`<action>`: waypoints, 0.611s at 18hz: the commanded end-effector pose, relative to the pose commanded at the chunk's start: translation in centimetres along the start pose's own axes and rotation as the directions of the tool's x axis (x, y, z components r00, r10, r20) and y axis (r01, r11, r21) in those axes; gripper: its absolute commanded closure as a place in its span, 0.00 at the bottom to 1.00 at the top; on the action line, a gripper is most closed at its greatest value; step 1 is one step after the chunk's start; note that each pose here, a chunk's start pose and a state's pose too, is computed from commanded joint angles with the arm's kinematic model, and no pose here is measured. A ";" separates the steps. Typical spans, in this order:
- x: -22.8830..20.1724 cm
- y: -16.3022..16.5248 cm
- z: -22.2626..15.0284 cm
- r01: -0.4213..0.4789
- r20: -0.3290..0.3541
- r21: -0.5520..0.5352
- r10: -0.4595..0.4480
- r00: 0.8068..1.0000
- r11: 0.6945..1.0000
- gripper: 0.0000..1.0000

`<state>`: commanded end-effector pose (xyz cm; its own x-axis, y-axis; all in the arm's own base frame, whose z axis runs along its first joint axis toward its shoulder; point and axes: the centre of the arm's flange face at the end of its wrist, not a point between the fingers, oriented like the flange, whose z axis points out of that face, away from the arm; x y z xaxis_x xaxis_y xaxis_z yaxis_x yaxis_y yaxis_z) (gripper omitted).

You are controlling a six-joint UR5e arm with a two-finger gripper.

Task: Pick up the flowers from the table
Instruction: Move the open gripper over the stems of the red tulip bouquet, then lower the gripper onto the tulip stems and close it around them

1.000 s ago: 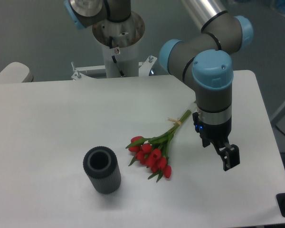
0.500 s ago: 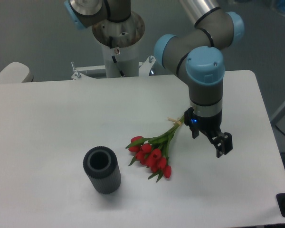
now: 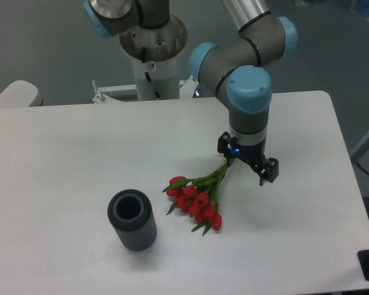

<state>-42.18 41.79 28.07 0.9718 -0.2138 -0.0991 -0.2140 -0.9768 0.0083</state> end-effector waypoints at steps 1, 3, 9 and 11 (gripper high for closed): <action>0.3 -0.1 0.3 0.001 -0.009 -0.003 -0.001 1.000 1.000 0.00; 0.9 0.0 0.8 -0.002 -0.041 -0.007 0.001 0.999 1.000 0.00; 2.8 0.6 3.0 -0.014 -0.079 -0.014 0.013 0.997 1.000 0.00; 3.3 0.8 3.6 -0.013 -0.093 -0.017 0.011 0.996 1.000 0.00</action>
<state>-39.52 40.38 24.16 0.9743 -0.2252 -0.0063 -0.2250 -0.9740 0.0270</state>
